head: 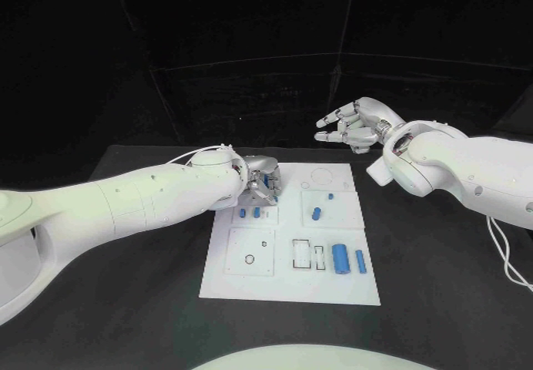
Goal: Assemble the parts on the task board
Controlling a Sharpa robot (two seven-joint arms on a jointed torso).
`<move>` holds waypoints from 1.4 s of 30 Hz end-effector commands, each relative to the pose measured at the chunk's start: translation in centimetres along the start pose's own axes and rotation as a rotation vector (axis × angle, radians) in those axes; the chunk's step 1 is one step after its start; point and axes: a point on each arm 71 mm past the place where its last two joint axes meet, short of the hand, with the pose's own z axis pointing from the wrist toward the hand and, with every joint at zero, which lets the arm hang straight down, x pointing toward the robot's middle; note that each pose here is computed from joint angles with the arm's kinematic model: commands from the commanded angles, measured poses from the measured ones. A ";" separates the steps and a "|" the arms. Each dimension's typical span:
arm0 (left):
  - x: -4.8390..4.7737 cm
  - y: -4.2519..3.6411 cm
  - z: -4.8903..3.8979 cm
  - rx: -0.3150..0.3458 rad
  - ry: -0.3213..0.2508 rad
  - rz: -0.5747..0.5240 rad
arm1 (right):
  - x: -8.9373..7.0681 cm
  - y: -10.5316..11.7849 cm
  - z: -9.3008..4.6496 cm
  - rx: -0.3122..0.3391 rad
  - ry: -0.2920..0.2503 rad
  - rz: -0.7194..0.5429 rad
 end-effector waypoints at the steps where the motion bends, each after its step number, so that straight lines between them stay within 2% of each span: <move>1: 0.32 -0.04 0.07 -0.002 0.030 0.012 | 0.0 0.2 0.1 -0.010 0.000 0.003; 13: 0.33 0.11 0.20 -0.022 0.034 0.013 | 0.0 0.2 0.1 -0.010 -0.001 0.003; 24: -0.08 -0.42 0.01 0.018 -0.043 0.005 | 0.0 0.3 0.1 -0.012 -0.006 0.000; 33: -0.19 -0.52 -1.20 0.026 -0.072 -0.024 | -0.3 0.0 0.0 -0.005 -0.013 -0.001; 42: -1.01 0.48 -3.24 0.028 -0.116 -0.118 | -0.6 -0.3 0.0 0.004 -0.021 -0.004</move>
